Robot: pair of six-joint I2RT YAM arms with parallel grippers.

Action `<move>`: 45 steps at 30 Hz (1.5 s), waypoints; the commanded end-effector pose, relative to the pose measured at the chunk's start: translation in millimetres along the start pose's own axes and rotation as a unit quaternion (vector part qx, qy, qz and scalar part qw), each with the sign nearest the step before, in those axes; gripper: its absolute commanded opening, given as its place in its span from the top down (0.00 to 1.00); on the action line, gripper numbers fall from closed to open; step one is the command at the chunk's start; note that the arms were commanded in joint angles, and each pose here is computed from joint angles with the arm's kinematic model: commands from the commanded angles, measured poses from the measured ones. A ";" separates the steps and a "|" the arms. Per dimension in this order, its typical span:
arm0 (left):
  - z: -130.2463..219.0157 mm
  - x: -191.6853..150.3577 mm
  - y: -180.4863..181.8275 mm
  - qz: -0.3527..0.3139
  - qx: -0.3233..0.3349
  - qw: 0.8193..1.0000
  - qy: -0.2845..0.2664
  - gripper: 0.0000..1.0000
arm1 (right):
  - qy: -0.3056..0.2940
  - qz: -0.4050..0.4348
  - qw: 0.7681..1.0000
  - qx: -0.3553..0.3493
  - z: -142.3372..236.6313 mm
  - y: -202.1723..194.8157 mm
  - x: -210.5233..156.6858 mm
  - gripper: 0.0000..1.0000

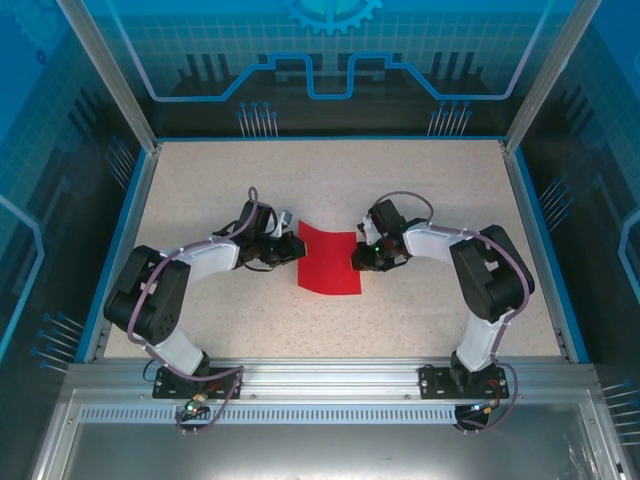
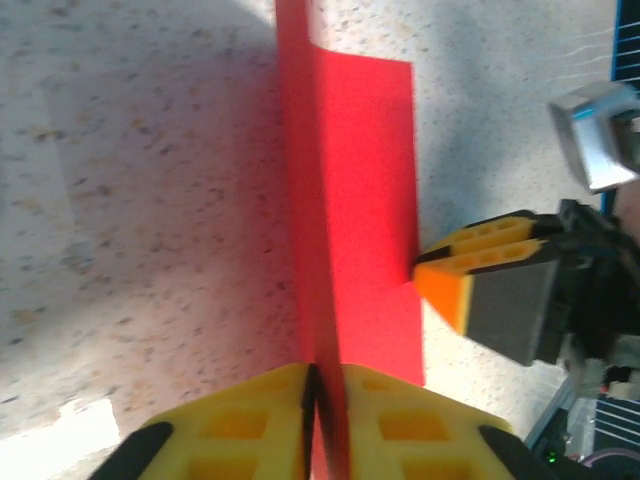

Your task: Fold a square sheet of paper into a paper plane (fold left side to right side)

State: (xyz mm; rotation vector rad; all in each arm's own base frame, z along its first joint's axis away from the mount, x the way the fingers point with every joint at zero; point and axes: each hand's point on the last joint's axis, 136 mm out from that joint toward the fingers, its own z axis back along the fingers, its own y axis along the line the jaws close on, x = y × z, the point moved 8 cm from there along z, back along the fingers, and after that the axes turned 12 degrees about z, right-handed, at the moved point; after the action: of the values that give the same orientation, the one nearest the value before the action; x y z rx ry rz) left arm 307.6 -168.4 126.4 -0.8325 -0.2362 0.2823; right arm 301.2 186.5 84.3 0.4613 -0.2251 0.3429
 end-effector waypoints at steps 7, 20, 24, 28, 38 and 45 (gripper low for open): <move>-5.8 -3.7 -52.2 -0.035 -0.072 0.996 0.025 0.56 | 0.031 0.005 0.999 -0.037 -11.5 -4.1 -11.6 0.82; -42.7 -8.2 -58.3 -0.035 -0.072 0.995 0.055 0.38 | -0.039 0.012 0.999 0.008 19.4 4.1 1.0 0.79; -46.4 -8.7 -56.2 -0.033 -0.069 0.995 0.057 0.44 | -0.081 -0.001 0.996 0.037 40.2 3.4 5.6 0.68; -48.9 -7.8 -53.7 -0.029 -0.065 0.996 0.057 0.54 | -0.114 -0.016 0.990 0.082 52.9 5.7 8.9 0.62; -51.1 -7.2 -51.6 -0.027 -0.058 0.996 0.054 0.67 | -0.150 -0.048 0.970 0.183 47.1 17.2 14.6 0.51; -49.5 -7.4 -52.9 -0.028 -0.058 0.997 0.053 0.68 | -0.127 -0.057 0.973 0.185 32.4 17.8 13.1 0.62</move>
State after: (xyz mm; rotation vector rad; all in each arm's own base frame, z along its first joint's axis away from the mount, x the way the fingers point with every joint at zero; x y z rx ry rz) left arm 320.2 -233.9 128.5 -0.9423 -0.1649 0.1818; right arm 302.0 182.9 128.1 0.8495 -0.4160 0.2141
